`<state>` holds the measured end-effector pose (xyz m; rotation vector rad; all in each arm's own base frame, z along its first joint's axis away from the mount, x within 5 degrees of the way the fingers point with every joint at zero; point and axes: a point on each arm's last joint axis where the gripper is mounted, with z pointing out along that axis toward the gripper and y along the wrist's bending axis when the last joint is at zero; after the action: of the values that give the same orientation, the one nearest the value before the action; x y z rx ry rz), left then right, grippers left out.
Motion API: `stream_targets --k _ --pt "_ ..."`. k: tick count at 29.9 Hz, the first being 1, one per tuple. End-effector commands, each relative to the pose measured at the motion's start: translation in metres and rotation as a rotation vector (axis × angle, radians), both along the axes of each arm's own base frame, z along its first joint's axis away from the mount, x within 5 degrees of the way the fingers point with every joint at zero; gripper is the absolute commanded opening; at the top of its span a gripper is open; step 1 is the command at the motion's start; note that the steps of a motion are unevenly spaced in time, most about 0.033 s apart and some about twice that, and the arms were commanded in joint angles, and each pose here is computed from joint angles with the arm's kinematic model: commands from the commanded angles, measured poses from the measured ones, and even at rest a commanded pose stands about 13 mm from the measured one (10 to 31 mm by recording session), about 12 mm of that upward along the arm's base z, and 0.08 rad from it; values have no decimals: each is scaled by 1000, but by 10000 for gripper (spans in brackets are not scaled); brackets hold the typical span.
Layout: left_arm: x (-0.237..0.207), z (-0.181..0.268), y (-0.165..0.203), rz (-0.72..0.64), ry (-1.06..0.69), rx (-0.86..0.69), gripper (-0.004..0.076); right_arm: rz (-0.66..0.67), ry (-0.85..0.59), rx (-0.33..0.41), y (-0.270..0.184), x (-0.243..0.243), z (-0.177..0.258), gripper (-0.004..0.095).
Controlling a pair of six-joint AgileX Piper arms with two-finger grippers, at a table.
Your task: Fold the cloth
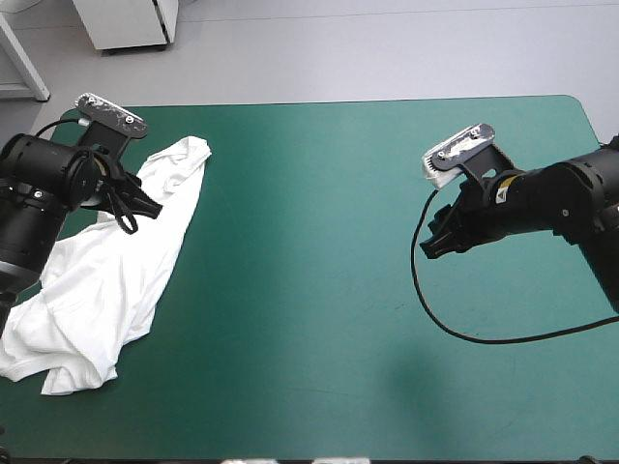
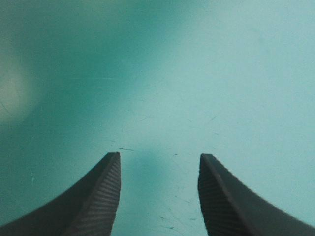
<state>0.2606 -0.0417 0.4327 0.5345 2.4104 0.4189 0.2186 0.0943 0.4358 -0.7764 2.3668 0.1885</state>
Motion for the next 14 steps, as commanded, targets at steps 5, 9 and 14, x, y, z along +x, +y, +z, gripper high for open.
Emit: stream_targets --k 5,9,14 --pt "17 -17 23 129 -47 -9 393 -19 -55 14 -5 -7 10 482" --pt "37 -35 41 183 -8 -73 391 -22 -70 14 -5 -6 11 482" --pt "63 -67 59 218 97 -119 388 -36 -80 27 -5 -5 12 482"
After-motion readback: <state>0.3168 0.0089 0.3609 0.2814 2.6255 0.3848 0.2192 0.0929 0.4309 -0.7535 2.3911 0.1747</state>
